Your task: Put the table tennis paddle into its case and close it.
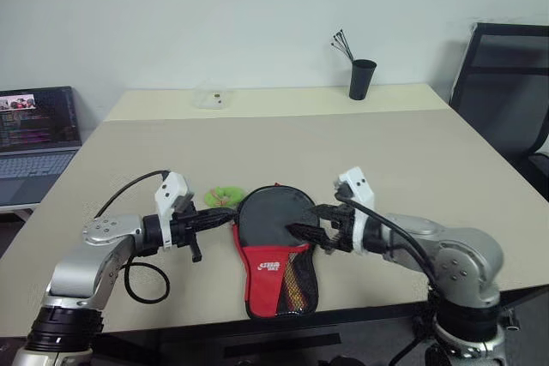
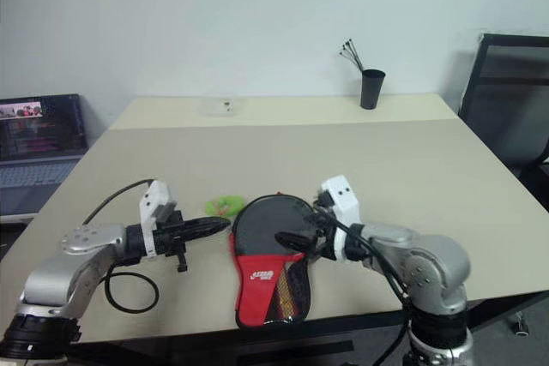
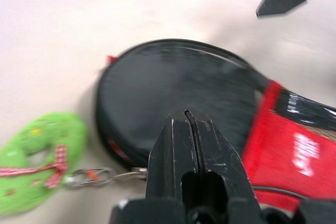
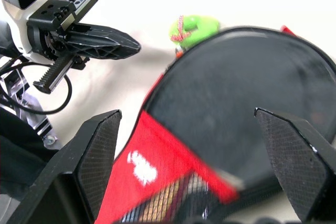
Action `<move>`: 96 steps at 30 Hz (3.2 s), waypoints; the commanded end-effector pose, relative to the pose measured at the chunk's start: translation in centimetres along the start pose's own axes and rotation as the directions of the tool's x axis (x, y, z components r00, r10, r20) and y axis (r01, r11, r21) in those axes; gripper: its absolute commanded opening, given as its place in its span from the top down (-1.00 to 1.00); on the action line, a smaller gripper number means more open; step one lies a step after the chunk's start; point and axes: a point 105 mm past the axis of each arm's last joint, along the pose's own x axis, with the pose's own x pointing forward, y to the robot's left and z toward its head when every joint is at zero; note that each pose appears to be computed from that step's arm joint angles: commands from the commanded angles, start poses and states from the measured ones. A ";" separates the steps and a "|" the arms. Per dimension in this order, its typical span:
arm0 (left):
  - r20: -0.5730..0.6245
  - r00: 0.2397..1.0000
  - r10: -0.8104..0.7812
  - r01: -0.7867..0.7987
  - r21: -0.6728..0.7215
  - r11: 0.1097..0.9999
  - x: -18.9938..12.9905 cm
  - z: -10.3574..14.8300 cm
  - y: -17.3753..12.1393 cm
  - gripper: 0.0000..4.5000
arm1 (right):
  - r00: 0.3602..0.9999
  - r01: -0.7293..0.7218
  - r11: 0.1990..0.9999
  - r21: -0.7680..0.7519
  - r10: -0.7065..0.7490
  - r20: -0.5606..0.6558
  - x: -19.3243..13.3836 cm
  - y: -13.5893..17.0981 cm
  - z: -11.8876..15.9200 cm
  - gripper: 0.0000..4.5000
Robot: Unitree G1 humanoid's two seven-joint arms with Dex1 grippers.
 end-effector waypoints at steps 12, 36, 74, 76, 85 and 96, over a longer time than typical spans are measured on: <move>-0.021 0.964 0.265 -0.264 0.035 0.964 0.1 -0.2 4.6 -0.03 | 0.999 0.017 0.993 -0.119 -0.013 0.033 4.7 -0.2 -0.2 -1.00; -0.153 0.939 0.308 -0.341 -0.298 0.892 6.5 -4.0 7.3 -0.99 | 0.998 0.062 0.991 -0.121 -0.059 0.030 5.3 -0.5 -0.8 -1.00; -0.046 0.916 0.399 -0.401 -0.026 0.916 10.1 0.9 9.7 0.99 | 0.968 0.134 0.962 -0.238 -0.179 -0.178 5.3 -5.4 -9.3 -1.00; -0.043 0.919 0.392 -0.392 -0.002 0.920 11.0 1.5 9.5 0.99 | 0.969 0.123 0.964 -0.237 -0.168 -0.183 5.3 -5.2 -9.3 -1.00; -0.072 0.930 0.360 -0.345 0.162 0.924 14.9 2.8 7.7 0.99 | 0.967 0.111 0.967 -0.229 -0.158 -0.198 5.6 -4.7 -9.6 -1.00; -0.023 0.906 0.423 -0.385 0.372 0.844 16.9 5.7 7.1 0.99 | 0.958 0.113 0.971 -0.210 -0.162 -0.236 5.3 -4.3 -11.1 -1.00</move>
